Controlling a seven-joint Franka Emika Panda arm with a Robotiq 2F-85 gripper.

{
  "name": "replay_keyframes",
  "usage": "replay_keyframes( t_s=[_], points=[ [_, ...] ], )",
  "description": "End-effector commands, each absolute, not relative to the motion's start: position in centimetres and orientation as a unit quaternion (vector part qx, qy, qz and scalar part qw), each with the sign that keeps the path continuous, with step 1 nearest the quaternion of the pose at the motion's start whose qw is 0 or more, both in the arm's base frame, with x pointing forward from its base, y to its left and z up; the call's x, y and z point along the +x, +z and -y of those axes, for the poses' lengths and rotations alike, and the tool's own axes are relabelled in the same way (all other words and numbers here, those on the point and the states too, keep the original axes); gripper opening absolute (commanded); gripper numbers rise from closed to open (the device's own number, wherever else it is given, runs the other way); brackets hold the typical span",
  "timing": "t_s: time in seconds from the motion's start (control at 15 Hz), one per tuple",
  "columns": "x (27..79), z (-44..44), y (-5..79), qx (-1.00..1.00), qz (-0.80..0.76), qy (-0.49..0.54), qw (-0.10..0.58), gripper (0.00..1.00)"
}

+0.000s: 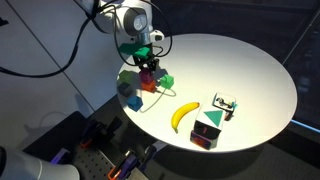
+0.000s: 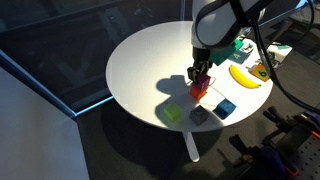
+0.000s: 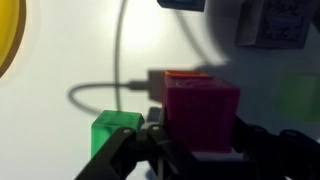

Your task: Pick up the pink block and put it on the table

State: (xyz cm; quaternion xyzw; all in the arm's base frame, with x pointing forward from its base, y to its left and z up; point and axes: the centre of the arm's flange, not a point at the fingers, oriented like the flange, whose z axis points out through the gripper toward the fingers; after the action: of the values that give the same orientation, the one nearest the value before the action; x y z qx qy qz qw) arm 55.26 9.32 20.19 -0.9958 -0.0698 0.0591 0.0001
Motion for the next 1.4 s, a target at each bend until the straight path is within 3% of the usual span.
replay_keyframes(
  t_s=[0.0, 1.33],
  points=[
    [54.3, -8.8, 22.7, -0.996, 0.058, 0.069, -0.015, 0.28],
    [52.0, -2.3, 17.7, -0.997, 0.009, 0.080, -0.013, 0.28]
  ],
)
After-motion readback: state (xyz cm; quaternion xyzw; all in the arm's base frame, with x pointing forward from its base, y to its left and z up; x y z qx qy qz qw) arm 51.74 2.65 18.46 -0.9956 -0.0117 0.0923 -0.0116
